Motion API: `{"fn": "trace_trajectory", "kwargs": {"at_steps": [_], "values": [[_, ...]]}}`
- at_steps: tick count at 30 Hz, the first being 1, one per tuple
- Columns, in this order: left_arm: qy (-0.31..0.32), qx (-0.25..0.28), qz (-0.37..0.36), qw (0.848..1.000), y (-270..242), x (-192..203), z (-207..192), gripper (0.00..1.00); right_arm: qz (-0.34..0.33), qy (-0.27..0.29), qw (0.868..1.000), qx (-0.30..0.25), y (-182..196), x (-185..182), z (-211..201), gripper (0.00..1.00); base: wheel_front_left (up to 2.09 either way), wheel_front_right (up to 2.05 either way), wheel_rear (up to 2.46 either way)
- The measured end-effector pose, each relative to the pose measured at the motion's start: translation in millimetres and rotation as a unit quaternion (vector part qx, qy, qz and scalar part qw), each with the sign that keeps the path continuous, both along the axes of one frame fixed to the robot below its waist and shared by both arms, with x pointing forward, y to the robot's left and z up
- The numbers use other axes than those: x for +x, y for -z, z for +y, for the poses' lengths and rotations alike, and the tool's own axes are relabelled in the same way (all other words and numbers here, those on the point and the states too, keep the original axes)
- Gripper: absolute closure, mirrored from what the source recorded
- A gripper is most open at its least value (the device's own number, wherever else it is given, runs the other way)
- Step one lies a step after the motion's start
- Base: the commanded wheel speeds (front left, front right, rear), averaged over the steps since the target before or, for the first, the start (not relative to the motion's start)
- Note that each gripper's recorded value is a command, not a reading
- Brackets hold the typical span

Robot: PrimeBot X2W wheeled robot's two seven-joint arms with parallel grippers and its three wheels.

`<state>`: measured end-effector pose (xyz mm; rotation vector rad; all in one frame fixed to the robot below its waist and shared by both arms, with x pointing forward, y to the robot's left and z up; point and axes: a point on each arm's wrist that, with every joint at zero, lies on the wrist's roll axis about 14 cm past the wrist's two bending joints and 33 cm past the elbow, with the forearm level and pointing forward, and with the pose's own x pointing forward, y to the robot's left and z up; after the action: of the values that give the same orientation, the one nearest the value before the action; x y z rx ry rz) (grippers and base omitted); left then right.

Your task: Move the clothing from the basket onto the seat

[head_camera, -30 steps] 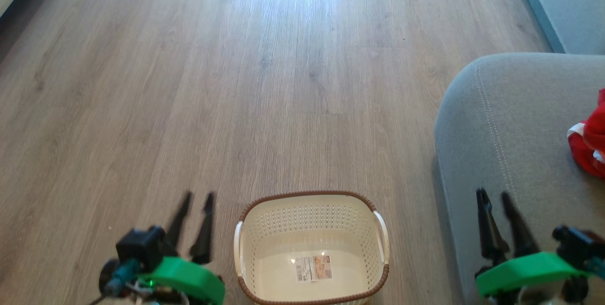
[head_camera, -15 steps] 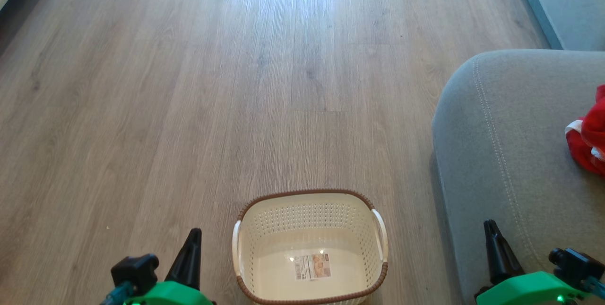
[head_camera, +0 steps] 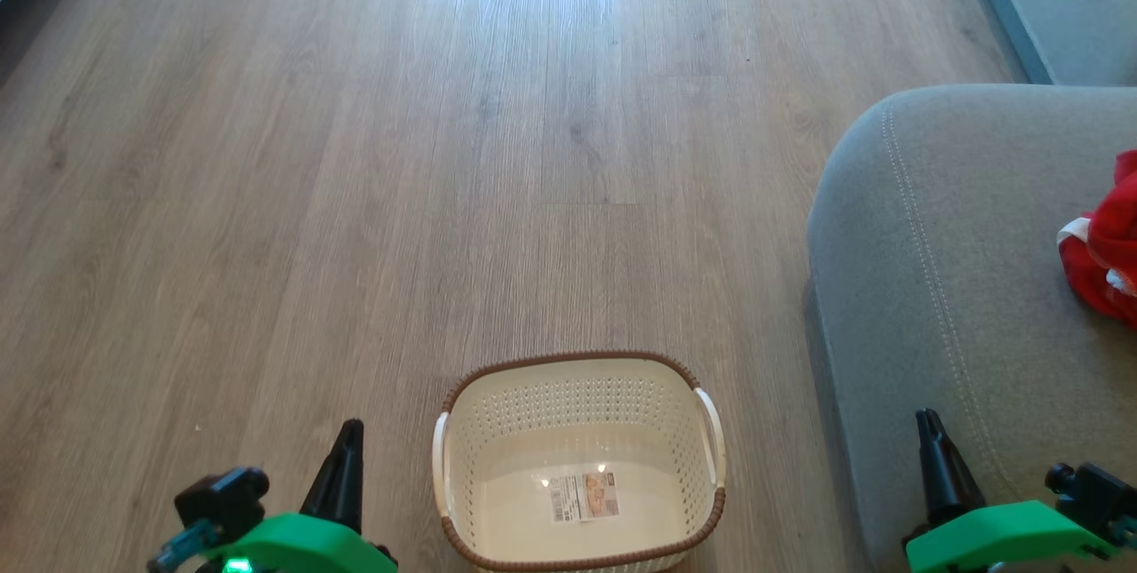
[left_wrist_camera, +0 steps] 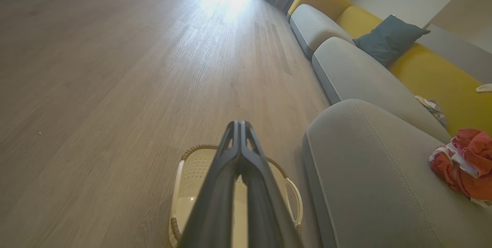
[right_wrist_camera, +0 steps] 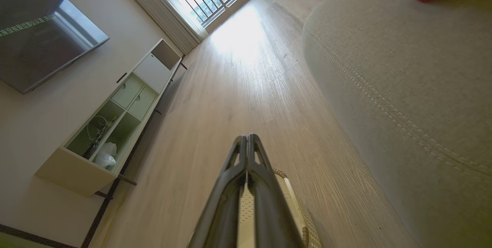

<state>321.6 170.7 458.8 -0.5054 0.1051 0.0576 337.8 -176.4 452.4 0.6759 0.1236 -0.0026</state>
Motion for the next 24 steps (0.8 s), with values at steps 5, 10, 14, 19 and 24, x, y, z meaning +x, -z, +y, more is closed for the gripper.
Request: {"fn": "trace_trajectory", "kwargs": {"at_steps": [5,10,14,19,24], "values": [[-0.004,-0.026,0.006,1.000,2.3,0.9,1.9,1.00,0.004,0.009,1.000,0.021,0.5,0.9,-3.3,1.00,0.00,0.00,0.00],[-0.008,-0.052,0.011,0.999,3.3,3.1,2.7,1.00,0.002,0.012,0.999,0.042,-3.5,6.3,-4.2,1.00,0.00,0.00,0.00],[-0.008,-0.073,0.010,0.997,0.8,7.7,3.1,1.00,0.007,0.017,0.998,0.059,-1.9,6.1,-5.8,1.00,0.00,0.00,0.00],[-0.017,-0.098,0.015,0.995,3.0,8.3,7.2,1.00,0.010,0.025,0.996,0.080,-1.6,6.9,-8.6,1.00,0.00,0.00,0.00],[-0.018,-0.124,0.022,0.992,5.2,9.3,6.8,1.00,0.008,0.033,0.994,0.101,-4.2,10.2,-11.8,1.00,0.00,0.00,0.00]]}}
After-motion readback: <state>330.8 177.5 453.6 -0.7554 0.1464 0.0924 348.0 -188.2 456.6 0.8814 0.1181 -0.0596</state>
